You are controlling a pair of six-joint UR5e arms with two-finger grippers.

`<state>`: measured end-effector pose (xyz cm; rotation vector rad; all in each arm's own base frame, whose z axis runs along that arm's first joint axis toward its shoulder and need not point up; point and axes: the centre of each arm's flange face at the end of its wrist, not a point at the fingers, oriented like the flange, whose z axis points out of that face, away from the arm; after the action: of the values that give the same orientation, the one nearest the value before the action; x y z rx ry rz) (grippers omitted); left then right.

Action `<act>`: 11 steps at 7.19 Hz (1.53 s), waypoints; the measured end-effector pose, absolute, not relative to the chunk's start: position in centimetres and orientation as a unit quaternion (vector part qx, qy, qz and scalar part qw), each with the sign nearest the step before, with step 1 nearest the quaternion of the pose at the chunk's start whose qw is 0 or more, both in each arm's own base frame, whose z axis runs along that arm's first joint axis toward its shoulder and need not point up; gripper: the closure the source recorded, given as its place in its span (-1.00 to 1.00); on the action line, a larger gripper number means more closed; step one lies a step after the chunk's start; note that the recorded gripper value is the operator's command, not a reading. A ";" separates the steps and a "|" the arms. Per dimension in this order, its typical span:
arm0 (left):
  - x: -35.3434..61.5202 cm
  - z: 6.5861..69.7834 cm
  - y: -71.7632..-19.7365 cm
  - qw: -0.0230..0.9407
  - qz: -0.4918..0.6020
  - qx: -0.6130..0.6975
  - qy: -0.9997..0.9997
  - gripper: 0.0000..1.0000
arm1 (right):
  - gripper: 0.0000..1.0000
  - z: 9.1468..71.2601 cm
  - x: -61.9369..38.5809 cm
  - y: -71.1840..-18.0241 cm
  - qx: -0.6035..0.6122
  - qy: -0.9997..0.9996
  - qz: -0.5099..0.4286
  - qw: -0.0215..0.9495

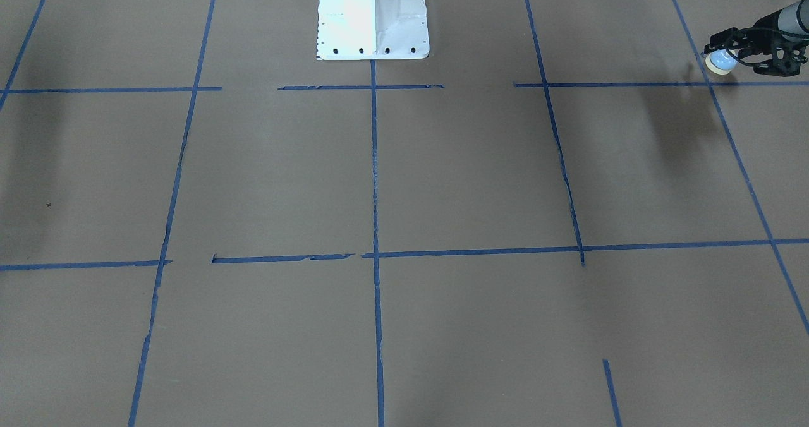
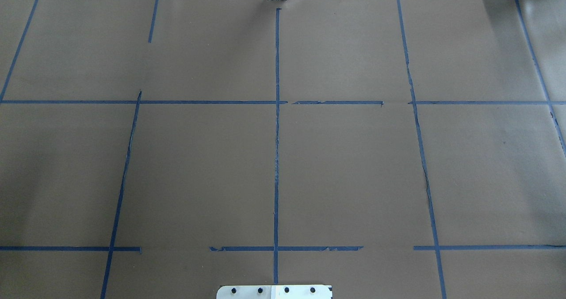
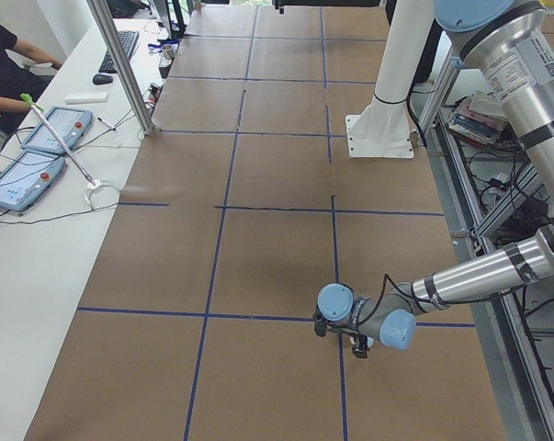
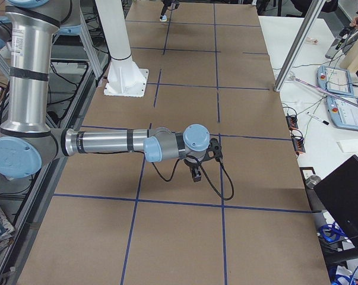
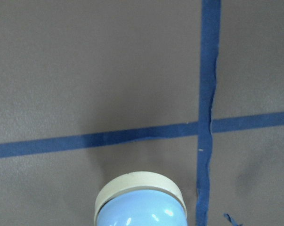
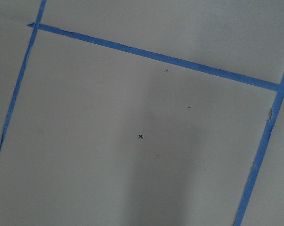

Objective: Place and press bell with both arms

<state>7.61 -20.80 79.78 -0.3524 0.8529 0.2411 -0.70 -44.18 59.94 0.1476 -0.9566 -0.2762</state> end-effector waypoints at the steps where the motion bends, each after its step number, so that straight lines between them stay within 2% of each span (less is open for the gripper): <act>1: 7.6 79.9 -20.9 0.893 0.110 -0.168 0.402 -1.00 | -1.00 60.1 -0.7 -44.1 0.070 -0.458 -0.132 0.876; 5: 8.5 79.9 -21.8 0.899 0.105 -0.167 0.392 -1.00 | -1.00 60.3 -0.7 -43.9 0.068 -0.458 -0.132 0.876; 6: 8.7 80.1 -21.7 0.899 0.108 -0.170 0.390 -0.81 | -1.00 60.4 -0.7 -43.9 0.067 -0.458 -0.132 0.876; 8: 9.1 80.3 -21.5 0.898 0.116 -0.174 0.387 0.44 | -1.00 60.5 -0.7 -43.9 0.067 -0.458 -0.131 0.877; 9: 9.2 80.3 -21.5 0.898 0.120 -0.175 0.387 0.84 | -1.00 60.5 -0.7 -43.9 0.066 -0.458 -0.131 0.877; 10: 9.4 79.9 -21.7 0.896 0.125 -0.167 0.391 0.94 | -1.00 60.5 -0.7 -43.9 0.066 -0.458 -0.131 0.877; 11: 9.7 78.9 -22.1 0.893 0.135 -0.144 0.404 0.94 | -1.00 60.5 -0.7 -43.9 0.066 -0.458 -0.131 0.877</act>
<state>9.68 -22.07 78.87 -0.2984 0.8384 0.2794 -0.65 -43.87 60.48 0.1381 -0.9564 -0.2735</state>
